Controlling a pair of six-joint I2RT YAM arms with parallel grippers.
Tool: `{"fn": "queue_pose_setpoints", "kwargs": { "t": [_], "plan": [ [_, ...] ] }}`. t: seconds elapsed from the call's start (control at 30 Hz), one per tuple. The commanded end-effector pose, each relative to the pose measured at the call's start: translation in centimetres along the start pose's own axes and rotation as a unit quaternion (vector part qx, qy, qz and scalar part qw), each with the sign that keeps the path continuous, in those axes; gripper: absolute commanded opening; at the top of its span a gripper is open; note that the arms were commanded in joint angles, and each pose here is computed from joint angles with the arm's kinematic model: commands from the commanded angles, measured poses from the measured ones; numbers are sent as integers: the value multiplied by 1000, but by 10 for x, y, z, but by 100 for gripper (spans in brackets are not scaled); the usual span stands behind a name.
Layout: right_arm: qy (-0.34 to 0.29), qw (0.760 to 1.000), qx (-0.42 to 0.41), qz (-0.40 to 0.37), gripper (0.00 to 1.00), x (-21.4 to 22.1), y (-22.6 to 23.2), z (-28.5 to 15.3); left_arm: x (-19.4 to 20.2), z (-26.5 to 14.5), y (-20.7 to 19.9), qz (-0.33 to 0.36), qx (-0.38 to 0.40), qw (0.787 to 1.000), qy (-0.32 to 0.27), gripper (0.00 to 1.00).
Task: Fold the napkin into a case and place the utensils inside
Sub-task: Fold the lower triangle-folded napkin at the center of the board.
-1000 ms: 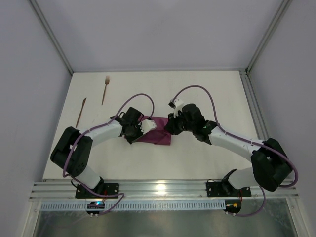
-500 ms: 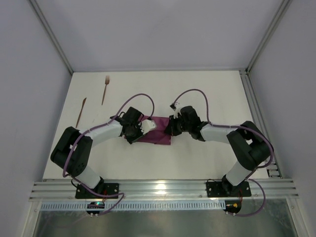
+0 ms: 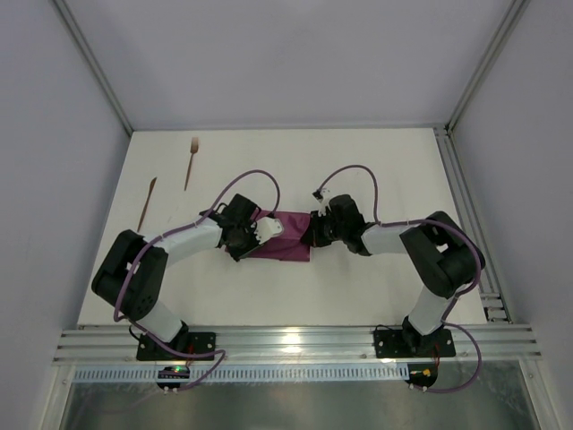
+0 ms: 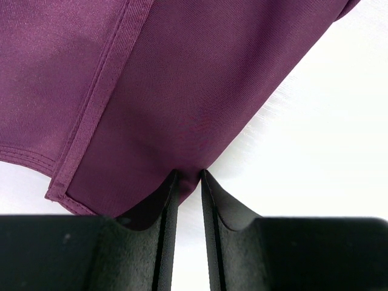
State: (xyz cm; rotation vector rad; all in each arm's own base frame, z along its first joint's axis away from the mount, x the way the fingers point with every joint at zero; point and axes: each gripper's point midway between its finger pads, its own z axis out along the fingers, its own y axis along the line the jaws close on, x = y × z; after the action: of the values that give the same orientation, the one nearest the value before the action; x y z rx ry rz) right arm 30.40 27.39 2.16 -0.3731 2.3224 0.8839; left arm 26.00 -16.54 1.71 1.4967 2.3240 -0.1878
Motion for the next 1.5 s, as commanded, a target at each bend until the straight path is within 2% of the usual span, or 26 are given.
{"fn": "queue_pose_setpoints", "kwargs": {
  "t": [0.0,0.13,0.33,0.57,0.67,0.8,0.97,1.17,1.33,1.47],
  "plan": [
    [-16,1000,14,6,4,-3,-10,3,-4,-4,1,4,6,1000,-2,23],
    [-15,1000,15,6,4,0,-12,2,-7,-7,-3,5,17,1000,-9,22],
    [-14,1000,-1,-1,4,-5,-5,4,-32,-30,-16,8,58,997,-54,25],
    [-13,1000,-3,-10,4,-7,-4,3,-56,-61,-14,10,55,993,-103,30],
    [-12,1000,-3,-11,4,-7,-5,3,-45,-57,1,-9,30,996,-87,29],
    [-11,1000,-7,-16,4,-8,-3,3,-9,-36,36,-48,-27,998,-30,26],
    [-12,1000,-5,-20,4,-10,-3,3,27,-8,30,-58,-15,998,20,25],
    [-8,1000,-6,-24,4,-10,-3,5,38,4,20,-72,3,997,28,25],
    [-6,1000,-6,-29,4,-15,-1,5,25,-12,26,-71,-13,997,2,26],
    [-4,999,-11,-31,4,-17,1,5,-19,-46,41,-66,-30,995,-62,29]
  ]
}}
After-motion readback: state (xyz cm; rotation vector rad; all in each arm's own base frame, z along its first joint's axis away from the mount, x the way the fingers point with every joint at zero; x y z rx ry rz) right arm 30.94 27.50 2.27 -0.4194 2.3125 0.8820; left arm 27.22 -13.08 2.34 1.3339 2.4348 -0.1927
